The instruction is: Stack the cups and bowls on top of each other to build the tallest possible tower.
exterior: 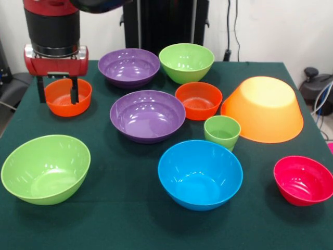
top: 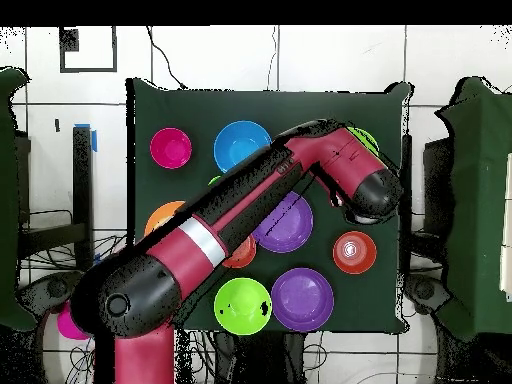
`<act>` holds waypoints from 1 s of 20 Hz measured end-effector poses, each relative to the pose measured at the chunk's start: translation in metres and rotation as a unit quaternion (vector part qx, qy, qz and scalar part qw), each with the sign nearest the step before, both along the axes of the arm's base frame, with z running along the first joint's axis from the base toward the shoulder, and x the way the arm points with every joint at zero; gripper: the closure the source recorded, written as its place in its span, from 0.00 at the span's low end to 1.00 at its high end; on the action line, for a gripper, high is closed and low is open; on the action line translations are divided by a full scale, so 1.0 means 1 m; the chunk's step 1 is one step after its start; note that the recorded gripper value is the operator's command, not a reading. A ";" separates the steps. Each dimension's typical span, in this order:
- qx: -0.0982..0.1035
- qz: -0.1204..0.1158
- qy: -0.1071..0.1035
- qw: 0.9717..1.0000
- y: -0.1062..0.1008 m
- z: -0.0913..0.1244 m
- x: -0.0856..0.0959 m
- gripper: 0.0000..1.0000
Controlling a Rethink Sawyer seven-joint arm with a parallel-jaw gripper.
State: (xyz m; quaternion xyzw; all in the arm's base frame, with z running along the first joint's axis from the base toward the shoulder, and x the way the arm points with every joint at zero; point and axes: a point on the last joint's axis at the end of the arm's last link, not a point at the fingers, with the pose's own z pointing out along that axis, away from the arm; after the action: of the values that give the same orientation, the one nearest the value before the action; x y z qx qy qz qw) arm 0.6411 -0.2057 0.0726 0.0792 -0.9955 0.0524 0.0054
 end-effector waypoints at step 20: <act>-0.005 -0.004 -0.001 1.000 0.034 0.005 0.014 0.00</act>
State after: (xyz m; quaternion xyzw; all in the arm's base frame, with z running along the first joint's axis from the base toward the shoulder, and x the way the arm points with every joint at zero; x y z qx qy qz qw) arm 0.6547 -0.1714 0.0776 0.0747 -0.9955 0.0575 0.0046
